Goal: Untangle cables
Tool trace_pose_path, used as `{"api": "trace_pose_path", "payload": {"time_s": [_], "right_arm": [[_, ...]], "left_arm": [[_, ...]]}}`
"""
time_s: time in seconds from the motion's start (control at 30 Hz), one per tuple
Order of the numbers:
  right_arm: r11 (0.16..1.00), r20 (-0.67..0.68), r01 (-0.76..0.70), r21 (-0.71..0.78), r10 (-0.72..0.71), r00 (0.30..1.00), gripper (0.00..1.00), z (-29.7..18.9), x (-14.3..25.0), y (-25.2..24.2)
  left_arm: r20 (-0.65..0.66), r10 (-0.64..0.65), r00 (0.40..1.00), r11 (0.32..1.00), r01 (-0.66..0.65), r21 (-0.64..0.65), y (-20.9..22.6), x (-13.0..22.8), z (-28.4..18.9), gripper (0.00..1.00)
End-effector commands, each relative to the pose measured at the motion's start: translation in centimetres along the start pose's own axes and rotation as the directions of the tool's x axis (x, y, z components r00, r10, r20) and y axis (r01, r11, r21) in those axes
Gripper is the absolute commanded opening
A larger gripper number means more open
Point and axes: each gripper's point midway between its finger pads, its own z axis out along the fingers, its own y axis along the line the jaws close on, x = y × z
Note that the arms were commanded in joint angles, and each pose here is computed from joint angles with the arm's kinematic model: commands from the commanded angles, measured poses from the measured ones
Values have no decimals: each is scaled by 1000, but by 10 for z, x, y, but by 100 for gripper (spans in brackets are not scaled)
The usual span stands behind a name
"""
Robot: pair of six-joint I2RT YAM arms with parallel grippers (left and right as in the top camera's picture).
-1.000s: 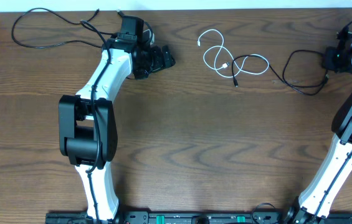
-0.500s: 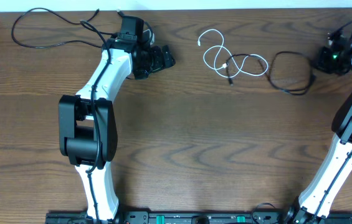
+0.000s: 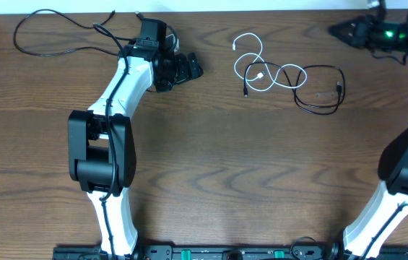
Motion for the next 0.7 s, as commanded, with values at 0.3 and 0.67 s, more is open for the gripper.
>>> {"api": "trace_pose_path", "payload": {"time_s": [0.3,0.67], "right_arm": [[590,-111,-8,808,165,980,63,27,60,-90],[572,-230,2,820,327,917,69,84,125,-133]], "left_arm": [[6,12,1000,1000,-11,-12,6,-3,0,96],[8,11,1000,999,-11,-47,13,-3,0,97]]}}
